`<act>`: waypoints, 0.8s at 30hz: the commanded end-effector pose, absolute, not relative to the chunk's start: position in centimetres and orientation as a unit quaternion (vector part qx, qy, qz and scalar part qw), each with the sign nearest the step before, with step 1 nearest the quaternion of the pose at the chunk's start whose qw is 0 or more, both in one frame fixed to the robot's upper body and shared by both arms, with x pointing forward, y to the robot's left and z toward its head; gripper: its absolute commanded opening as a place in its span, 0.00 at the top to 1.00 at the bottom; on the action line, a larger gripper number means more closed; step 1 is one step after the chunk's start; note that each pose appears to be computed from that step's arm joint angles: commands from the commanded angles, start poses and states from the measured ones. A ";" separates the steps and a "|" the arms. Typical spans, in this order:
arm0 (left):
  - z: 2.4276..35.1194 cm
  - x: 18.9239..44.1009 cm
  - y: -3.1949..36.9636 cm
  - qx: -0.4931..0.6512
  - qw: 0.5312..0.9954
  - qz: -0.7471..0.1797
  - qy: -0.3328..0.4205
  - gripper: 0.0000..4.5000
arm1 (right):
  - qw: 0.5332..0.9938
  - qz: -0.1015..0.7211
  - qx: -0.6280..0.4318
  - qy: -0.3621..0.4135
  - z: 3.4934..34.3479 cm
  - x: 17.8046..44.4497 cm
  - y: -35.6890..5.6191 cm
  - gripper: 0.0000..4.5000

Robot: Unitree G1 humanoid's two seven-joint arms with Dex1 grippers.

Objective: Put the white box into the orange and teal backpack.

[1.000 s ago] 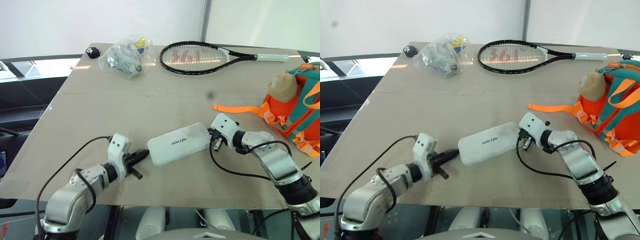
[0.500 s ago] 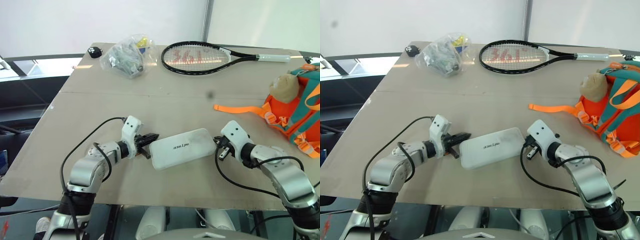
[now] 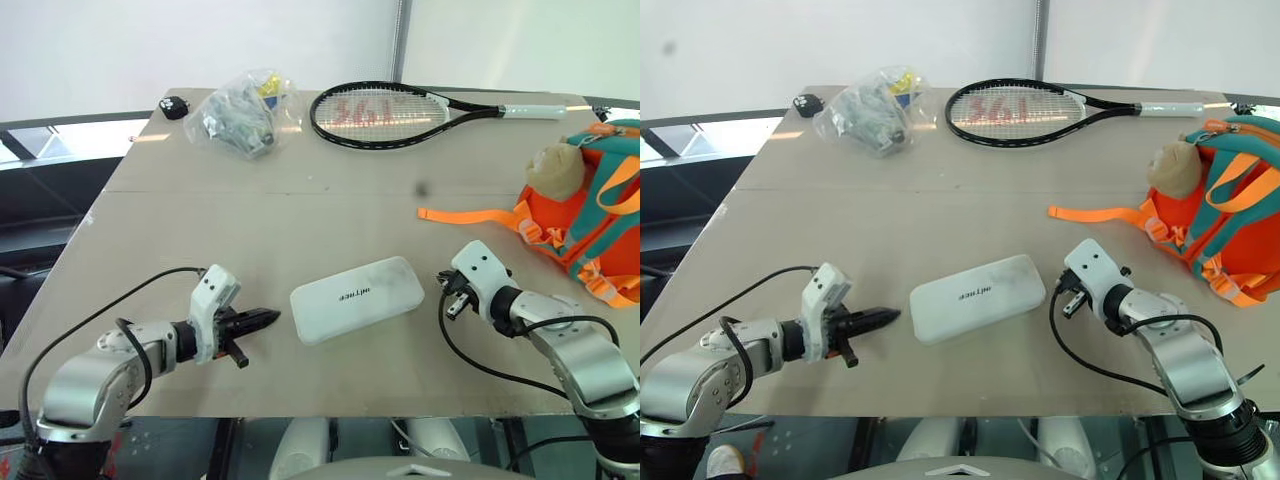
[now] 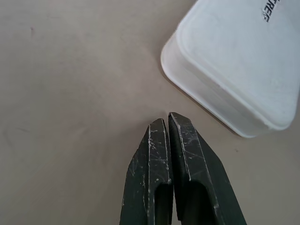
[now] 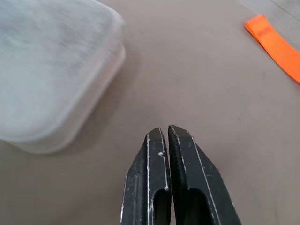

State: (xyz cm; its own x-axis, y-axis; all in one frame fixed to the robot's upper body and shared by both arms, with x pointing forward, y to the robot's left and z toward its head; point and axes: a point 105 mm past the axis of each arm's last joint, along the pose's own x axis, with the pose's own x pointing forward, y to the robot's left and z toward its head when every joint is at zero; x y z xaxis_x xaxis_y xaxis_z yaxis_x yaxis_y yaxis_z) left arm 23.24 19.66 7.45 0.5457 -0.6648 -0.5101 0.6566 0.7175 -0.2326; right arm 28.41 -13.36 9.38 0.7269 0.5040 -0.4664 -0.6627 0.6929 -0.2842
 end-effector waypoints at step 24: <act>6.8 28.0 14.8 -0.047 0.847 -0.441 0.294 0.86 | 0.892 0.338 -0.227 0.197 9.5 25.3 -13.8 1.00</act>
